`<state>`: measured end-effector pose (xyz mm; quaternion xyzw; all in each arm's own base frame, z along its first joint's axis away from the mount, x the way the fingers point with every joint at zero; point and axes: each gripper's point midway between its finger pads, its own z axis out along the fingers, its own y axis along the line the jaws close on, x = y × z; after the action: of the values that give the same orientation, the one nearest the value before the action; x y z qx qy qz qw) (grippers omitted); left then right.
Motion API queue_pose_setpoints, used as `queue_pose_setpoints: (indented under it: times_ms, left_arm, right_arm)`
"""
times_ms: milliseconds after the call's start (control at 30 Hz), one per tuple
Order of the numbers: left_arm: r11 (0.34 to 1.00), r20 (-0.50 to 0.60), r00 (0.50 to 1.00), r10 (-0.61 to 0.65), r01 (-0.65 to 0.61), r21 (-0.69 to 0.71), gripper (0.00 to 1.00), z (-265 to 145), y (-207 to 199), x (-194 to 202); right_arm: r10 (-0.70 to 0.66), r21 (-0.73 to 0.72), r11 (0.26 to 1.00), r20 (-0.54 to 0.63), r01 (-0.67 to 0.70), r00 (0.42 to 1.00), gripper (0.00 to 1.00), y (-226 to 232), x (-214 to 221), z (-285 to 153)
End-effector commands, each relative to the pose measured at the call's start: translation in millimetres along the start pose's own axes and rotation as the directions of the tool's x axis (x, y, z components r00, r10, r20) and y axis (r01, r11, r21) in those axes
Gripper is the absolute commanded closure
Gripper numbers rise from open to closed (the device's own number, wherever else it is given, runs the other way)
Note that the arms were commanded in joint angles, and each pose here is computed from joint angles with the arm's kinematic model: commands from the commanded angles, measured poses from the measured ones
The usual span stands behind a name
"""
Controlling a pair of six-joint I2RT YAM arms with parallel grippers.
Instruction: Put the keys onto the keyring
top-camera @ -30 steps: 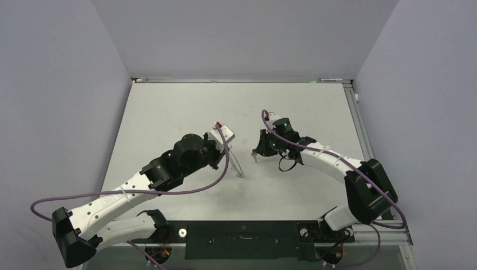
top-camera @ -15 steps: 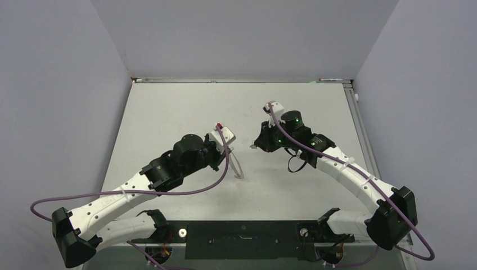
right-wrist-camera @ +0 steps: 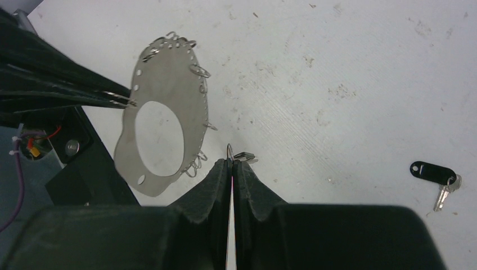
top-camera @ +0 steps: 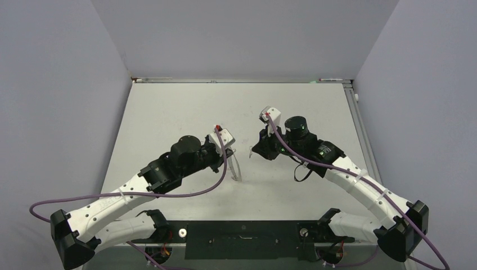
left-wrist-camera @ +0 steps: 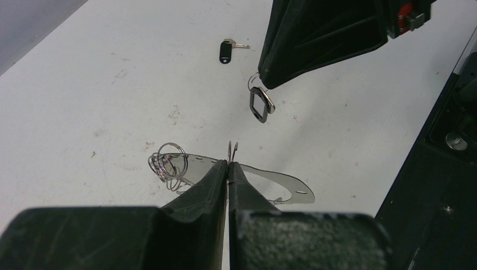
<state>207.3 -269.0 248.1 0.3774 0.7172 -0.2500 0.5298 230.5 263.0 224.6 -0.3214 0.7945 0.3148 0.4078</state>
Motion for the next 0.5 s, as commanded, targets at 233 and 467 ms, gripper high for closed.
queue_pose_setpoints:
  times_ms: [233, 467]
  left_arm:
    - [0.999, 0.088, 0.996, -0.022, 0.018, 0.048, 1.00, 4, -9, -25]
    - [0.997, 0.073, 0.997, -0.039, 0.034, 0.071, 1.00, 9, -13, -26]
  right_arm:
    - [-0.169, -0.116, 0.976, 0.148, 0.187, 0.974, 0.95, 45, -32, -19]
    - [-0.203, -0.138, 0.964, 0.180, 0.229, 0.962, 0.95, 59, -40, -24]
